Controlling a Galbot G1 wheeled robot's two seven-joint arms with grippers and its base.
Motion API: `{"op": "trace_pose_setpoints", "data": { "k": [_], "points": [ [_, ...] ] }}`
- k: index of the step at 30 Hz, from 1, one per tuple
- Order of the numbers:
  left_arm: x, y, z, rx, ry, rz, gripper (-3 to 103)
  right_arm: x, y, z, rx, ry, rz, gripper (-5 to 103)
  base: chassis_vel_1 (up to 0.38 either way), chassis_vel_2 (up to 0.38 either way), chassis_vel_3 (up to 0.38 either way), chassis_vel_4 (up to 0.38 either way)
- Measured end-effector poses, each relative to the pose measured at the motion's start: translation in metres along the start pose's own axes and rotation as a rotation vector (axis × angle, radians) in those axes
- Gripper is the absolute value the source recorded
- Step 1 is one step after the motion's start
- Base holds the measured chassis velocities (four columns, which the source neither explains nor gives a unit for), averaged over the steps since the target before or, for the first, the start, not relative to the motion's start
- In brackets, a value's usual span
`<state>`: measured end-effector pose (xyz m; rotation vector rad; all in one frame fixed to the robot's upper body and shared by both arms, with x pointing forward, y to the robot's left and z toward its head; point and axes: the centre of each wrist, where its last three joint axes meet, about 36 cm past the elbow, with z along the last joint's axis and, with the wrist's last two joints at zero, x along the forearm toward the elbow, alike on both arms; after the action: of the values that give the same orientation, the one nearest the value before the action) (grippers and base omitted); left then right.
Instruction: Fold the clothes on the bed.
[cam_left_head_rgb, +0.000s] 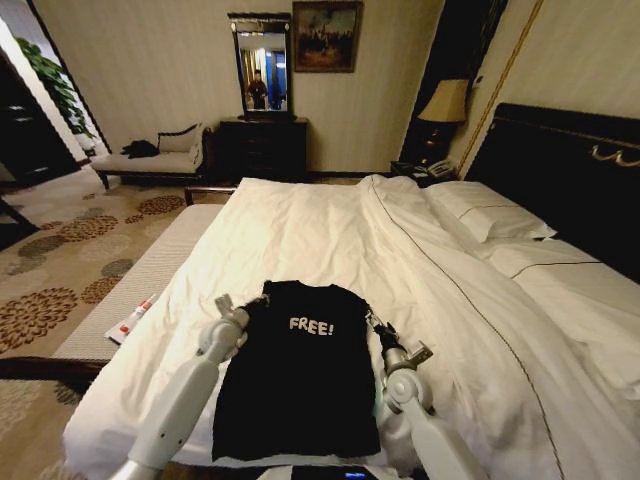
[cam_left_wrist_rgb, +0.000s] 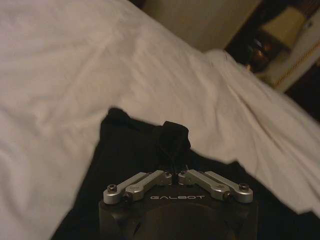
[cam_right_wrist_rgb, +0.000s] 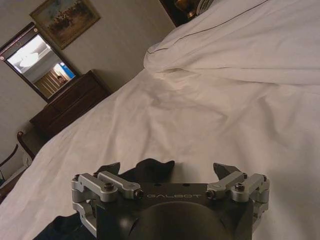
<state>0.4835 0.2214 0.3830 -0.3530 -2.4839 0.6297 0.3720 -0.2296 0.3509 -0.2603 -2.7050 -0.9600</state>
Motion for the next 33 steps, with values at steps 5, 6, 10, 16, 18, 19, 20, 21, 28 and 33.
{"op": "trace_pose_setpoints", "data": {
  "k": [5,6,10,16,18,19,20,21,28,33],
  "points": [
    [-0.008,-0.008,0.009,-0.002,0.021,-0.005,0,-0.001,0.000,0.000,0.000,-0.001,0.002,100,0.000,0.000,0.000,0.000],
    [-0.009,-0.009,0.010,0.000,0.021,-0.008,0,-0.001,0.000,0.000,-0.001,-0.001,0.001,100,0.000,0.000,0.000,0.000],
    [-0.002,-0.009,-0.001,0.029,0.012,-0.007,17,-0.001,0.001,0.001,-0.003,0.002,0.000,100,0.000,0.000,0.000,0.000],
    [0.027,-0.008,-0.032,0.084,-0.046,0.062,39,-0.002,0.001,0.002,-0.002,0.003,-0.002,100,0.000,0.000,0.000,0.000],
    [0.046,-0.008,-0.047,0.103,-0.107,0.118,49,-0.003,0.002,0.000,0.000,0.001,-0.004,100,0.000,0.000,0.000,0.000],
    [0.057,-0.007,-0.056,0.129,-0.145,0.145,56,-0.005,0.002,-0.001,-0.001,-0.001,-0.005,100,0.000,0.000,0.000,0.000],
    [0.057,-0.007,-0.056,0.129,-0.145,0.145,56,-0.005,0.002,-0.001,-0.001,-0.001,-0.005,100,0.000,0.000,0.000,0.000],
    [0.065,-0.005,-0.063,0.160,-0.175,0.160,56,-0.006,0.002,-0.003,-0.004,-0.001,-0.006,100,0.000,0.000,0.000,0.000],
    [0.085,0.032,-0.086,0.294,-0.265,0.069,83,-0.022,0.000,-0.019,-0.023,0.020,-0.016,100,0.000,0.000,0.000,0.000],
    [0.085,0.096,-0.094,0.308,-0.208,-0.205,99,-0.059,-0.016,-0.037,0.049,0.068,-0.070,100,0.000,0.000,0.000,0.000]
  ]
}}
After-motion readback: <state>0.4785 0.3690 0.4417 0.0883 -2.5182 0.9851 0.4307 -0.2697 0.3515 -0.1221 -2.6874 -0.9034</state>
